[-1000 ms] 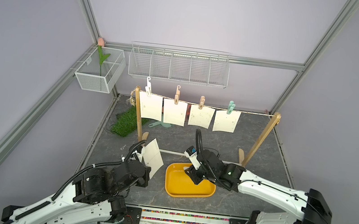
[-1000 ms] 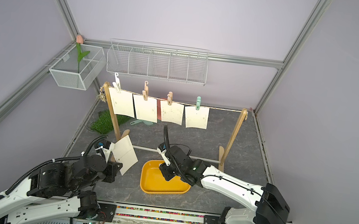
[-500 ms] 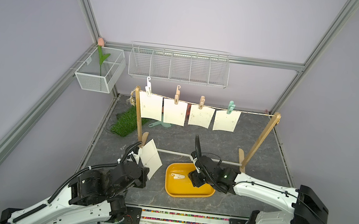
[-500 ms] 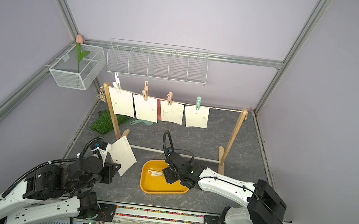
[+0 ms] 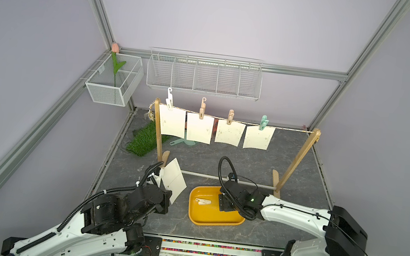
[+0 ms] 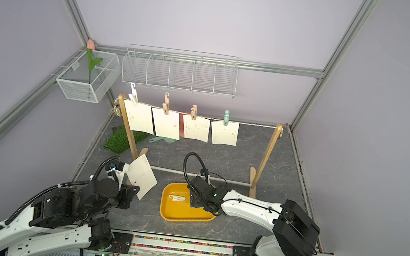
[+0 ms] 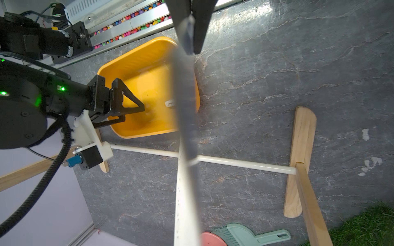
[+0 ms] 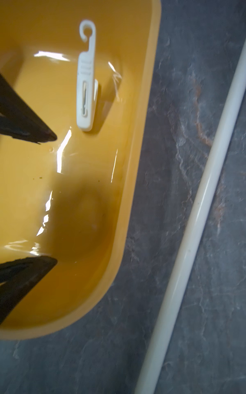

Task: Remove the postcards from the strings
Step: Move the storage box to the center of the board.

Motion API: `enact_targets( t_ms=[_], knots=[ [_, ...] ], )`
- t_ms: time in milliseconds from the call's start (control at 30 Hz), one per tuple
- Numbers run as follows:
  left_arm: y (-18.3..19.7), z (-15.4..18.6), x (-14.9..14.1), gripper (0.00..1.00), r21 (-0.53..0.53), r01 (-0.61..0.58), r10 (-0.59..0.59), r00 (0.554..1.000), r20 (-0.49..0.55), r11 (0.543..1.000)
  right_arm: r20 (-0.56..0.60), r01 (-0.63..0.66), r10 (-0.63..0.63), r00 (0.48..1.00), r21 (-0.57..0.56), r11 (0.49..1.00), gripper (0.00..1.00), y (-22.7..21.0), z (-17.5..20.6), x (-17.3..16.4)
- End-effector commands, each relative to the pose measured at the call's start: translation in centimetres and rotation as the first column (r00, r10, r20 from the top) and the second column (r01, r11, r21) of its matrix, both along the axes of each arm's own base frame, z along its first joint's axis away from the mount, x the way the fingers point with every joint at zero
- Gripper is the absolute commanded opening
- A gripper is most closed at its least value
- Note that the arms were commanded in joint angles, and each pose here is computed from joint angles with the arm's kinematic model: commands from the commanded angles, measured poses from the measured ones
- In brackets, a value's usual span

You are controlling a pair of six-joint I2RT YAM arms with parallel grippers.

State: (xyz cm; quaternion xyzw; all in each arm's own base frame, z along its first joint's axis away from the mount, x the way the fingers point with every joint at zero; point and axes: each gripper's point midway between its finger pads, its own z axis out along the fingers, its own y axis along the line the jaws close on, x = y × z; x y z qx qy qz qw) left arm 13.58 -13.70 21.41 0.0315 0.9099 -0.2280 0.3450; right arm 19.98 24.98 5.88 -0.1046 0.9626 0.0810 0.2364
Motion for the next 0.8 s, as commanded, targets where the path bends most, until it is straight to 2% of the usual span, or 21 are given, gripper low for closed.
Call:
enact_targets(
  t_ms=[0, 233, 533, 667, 767],
  knots=[
    [-0.1, 0.1, 0.4, 0.00, 0.024, -0.003, 0.003, 1.000, 0.016, 1.000, -0.007, 0.115, -0.116, 0.993, -0.040, 0.993, 0.86, -3.5, -0.4, -0.2],
    [-0.3, 0.2, 0.4, 0.00, 0.007, 0.002, -0.002, 1.000, 0.018, 1.000, 0.002, 0.196, -0.196, 0.981, -0.056, 0.979, 0.87, -8.4, -0.3, -0.6],
    [-0.6, 0.2, 0.2, 0.00, 0.015, 0.024, -0.025, 1.000, 0.012, 1.000, 0.044, 0.311, -0.308, 0.950, -0.068, 0.948, 0.93, -15.0, 0.6, -1.9],
    [-1.0, -0.2, 0.1, 0.00, 0.032, 0.048, -0.048, 0.999, -0.002, 0.998, 0.084, 0.319, -0.317, 0.945, -0.014, 0.948, 0.94, -15.9, 1.9, -1.7],
    [-1.4, -0.6, -0.2, 0.00, 0.042, 0.068, -0.067, 0.997, -0.023, 0.997, 0.137, 0.246, -0.249, 0.959, 0.042, 0.968, 0.97, -14.7, 4.2, -0.9]
  ],
)
